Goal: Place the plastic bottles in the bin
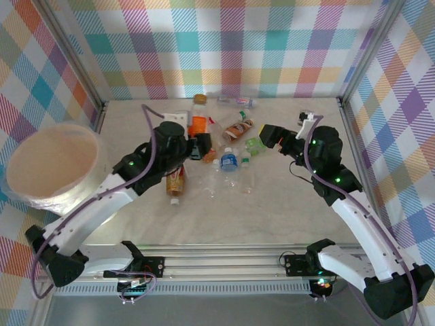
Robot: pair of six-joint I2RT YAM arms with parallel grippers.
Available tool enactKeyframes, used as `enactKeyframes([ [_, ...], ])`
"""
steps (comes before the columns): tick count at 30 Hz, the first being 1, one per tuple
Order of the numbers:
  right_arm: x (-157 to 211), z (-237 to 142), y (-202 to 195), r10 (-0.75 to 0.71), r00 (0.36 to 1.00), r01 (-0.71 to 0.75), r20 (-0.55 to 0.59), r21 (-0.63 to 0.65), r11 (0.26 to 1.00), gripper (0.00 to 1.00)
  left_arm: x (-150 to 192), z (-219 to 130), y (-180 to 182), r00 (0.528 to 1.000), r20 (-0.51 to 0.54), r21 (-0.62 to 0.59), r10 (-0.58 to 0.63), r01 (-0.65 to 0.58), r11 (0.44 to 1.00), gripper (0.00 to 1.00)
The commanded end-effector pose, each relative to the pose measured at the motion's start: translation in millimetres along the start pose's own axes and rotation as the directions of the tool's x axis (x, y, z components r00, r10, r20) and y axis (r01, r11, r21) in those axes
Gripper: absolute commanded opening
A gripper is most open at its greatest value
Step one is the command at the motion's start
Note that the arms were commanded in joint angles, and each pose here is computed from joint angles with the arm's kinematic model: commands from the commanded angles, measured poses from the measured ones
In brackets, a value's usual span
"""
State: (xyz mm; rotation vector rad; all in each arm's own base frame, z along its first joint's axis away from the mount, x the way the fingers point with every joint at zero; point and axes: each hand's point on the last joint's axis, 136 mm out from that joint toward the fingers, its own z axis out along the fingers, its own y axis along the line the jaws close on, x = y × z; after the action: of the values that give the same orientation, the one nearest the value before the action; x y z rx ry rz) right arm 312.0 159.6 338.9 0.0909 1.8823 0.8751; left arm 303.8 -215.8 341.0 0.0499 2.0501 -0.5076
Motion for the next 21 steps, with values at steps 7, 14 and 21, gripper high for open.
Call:
enactKeyframes([
  [7,3,0,-29,-0.040,0.999,0.035,0.035,0.133,0.991,1.00,-59,-136,126,0.972,0.174,-0.602,0.160,-0.024,0.798,0.42],
  [14,4,3,-33,-0.045,0.999,0.040,0.030,0.152,0.988,1.00,-72,-218,201,0.970,0.102,-0.914,0.222,0.004,0.405,0.42],
  [21,6,4,-34,-0.055,0.998,0.053,0.011,0.157,0.986,1.00,-42,-244,261,0.997,-0.021,-0.984,0.075,-0.034,0.175,0.42],
])
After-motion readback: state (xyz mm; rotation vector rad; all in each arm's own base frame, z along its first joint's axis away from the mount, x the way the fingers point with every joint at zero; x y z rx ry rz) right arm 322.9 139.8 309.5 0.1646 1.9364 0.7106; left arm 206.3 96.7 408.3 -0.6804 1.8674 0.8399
